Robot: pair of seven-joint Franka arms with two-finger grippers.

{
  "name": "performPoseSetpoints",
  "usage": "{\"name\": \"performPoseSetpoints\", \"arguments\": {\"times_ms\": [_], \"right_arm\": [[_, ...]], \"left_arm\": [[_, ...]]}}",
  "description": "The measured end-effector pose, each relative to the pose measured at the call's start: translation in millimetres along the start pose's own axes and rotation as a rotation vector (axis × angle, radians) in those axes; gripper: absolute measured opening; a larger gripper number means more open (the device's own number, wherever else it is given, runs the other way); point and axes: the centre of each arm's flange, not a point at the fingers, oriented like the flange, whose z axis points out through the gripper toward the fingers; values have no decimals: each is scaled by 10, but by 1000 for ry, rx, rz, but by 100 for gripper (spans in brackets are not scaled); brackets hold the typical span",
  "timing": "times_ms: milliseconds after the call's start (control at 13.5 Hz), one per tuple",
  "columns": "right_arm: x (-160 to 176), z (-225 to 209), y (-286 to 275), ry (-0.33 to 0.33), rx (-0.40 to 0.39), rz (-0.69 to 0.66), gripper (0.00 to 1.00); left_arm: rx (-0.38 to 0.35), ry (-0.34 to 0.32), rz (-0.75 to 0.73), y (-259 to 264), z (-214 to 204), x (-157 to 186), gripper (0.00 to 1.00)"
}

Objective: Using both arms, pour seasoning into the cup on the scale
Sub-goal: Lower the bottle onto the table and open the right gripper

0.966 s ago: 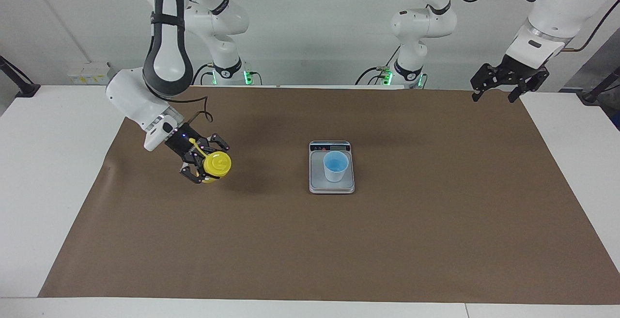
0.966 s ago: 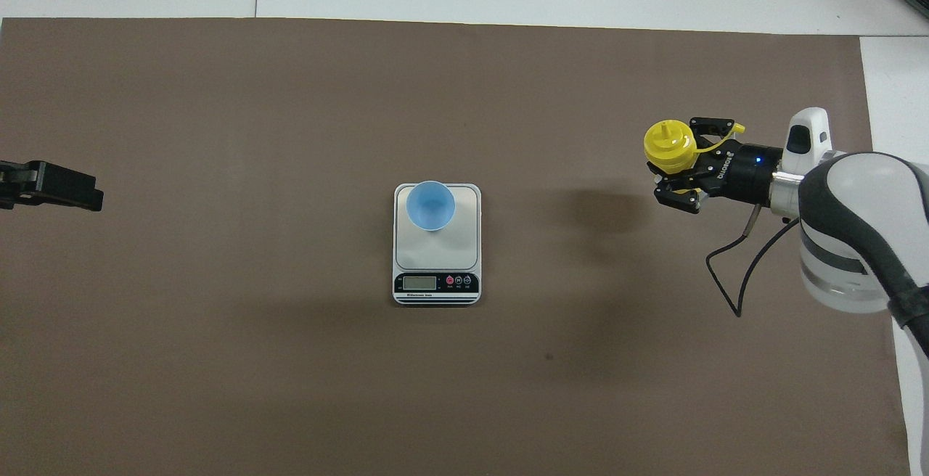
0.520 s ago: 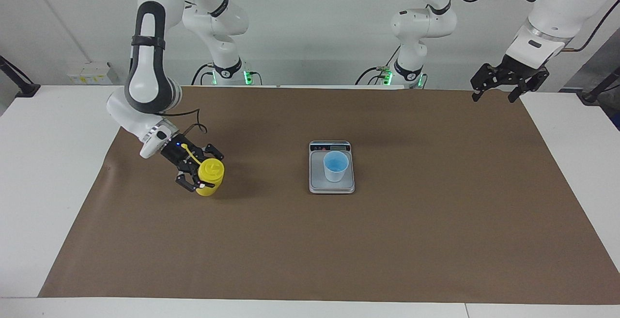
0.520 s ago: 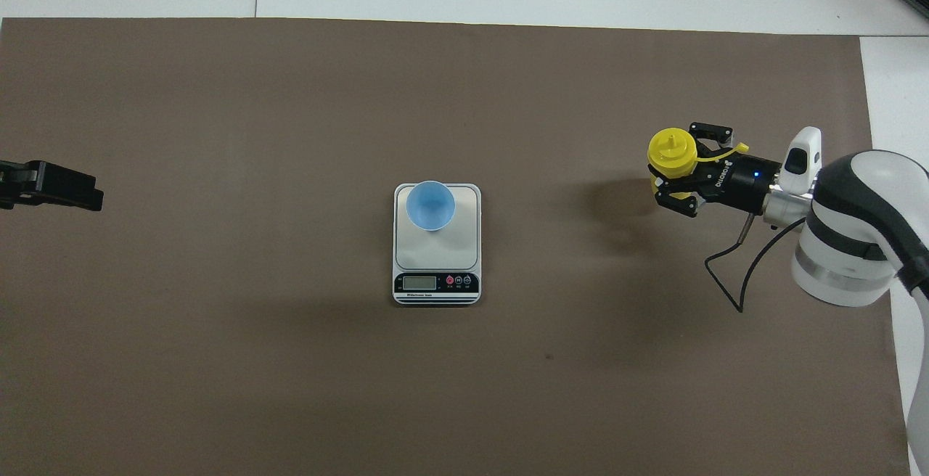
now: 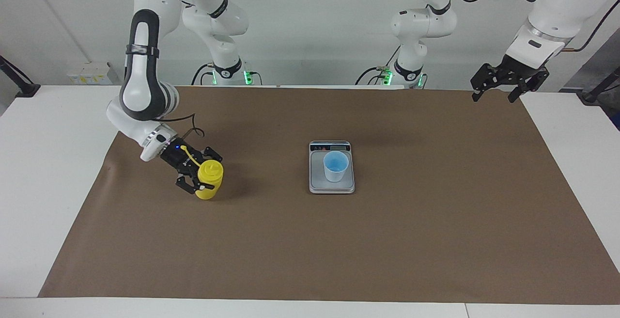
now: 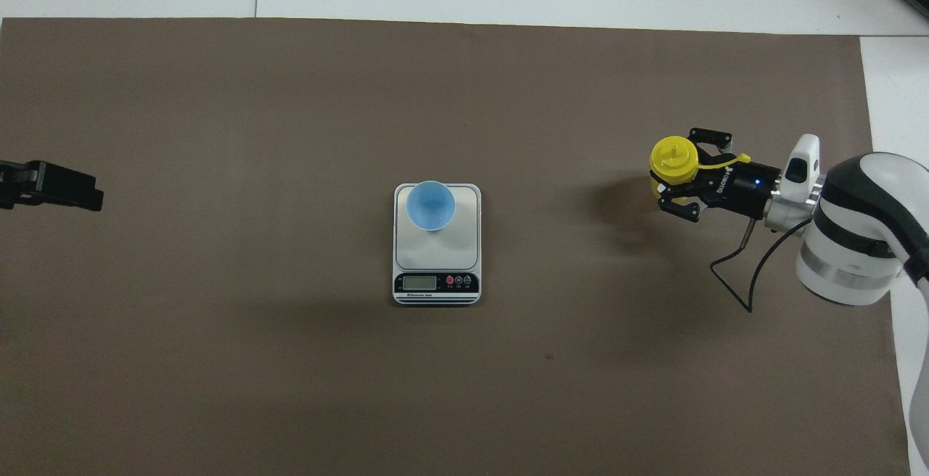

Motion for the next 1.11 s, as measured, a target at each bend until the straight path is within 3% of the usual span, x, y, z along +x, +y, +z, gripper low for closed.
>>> {"name": "performPoseSetpoints", "arguments": {"times_ms": [149,594,669,966,1114], "right_arm": [[-172,-46,4,29,7,-3,40],[-242,-52,-68,88,17,43,40],[-258,-83,-60,92,14,46,46],[-312,-265,-10,106,-10,59,94],[-355,-363,-1,106,-25,67,100]], "left_arm": [[0,0,0,0,0,0,100],[0,0,0,0,0,0,100],[0,0,0,0,0,0,100],[0,0,0,0,0,0,100],[0,0,0,0,0,0,100]]}}
